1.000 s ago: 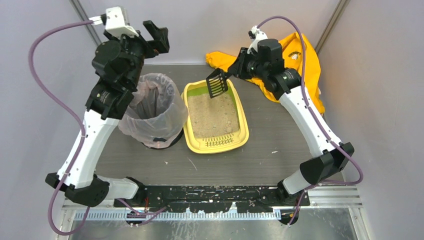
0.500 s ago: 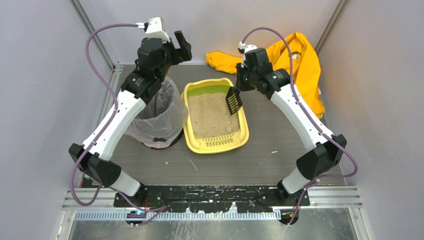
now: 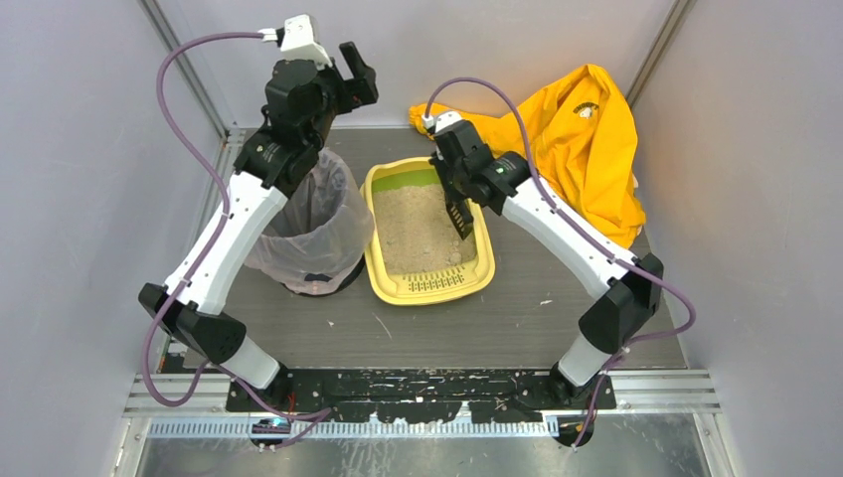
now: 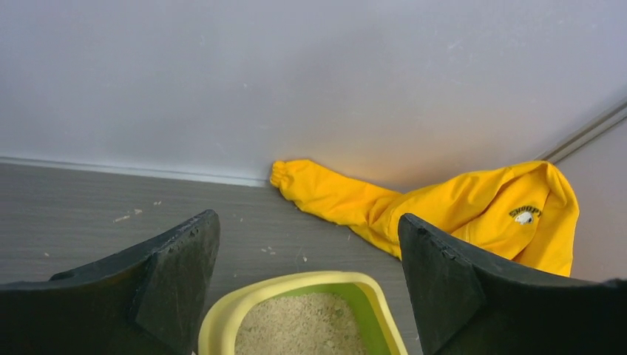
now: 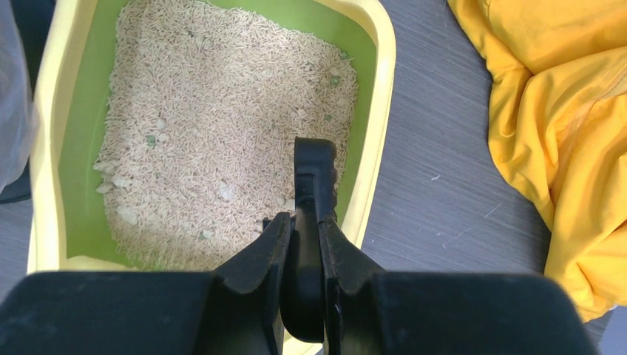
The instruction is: Clean the litter box
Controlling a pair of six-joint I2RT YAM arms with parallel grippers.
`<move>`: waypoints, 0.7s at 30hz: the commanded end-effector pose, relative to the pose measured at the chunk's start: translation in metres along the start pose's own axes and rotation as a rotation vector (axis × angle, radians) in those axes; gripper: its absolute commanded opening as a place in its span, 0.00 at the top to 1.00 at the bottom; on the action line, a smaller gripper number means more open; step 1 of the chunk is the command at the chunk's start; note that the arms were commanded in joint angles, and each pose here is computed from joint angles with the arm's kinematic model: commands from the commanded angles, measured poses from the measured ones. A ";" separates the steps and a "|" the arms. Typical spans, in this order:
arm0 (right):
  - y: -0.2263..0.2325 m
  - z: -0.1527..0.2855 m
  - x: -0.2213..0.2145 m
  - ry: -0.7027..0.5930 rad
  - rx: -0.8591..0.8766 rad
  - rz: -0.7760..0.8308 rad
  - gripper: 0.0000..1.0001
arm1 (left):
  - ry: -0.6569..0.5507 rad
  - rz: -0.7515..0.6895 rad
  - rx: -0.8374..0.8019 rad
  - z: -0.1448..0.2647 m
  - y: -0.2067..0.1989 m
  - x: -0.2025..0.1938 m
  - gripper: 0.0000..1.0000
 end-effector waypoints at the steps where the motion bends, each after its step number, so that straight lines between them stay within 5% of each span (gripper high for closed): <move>1: -0.006 -0.009 0.025 -0.041 -0.088 0.028 0.99 | -0.096 -0.080 0.011 0.000 -0.005 0.036 0.11; 9: 0.021 -0.037 0.026 0.006 -0.133 0.077 0.99 | -0.280 -0.342 0.121 0.000 0.050 0.082 0.03; 13: 0.030 -0.043 0.017 0.035 -0.144 0.121 0.99 | -0.395 -0.242 0.097 0.005 0.074 0.105 0.04; 21: 0.039 -0.039 -0.006 0.081 -0.106 0.062 0.99 | -0.426 -0.246 0.098 0.011 0.080 0.106 0.05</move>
Point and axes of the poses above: each gripper's point midway between its finger pads, its own z axis back along the fingers, its own y axis along the line the jaws close on, x = y × z, the point moved 1 cm from there along z, back along the fingers, and after that the axes turned 10 degrees about z, right-handed, at the moved point
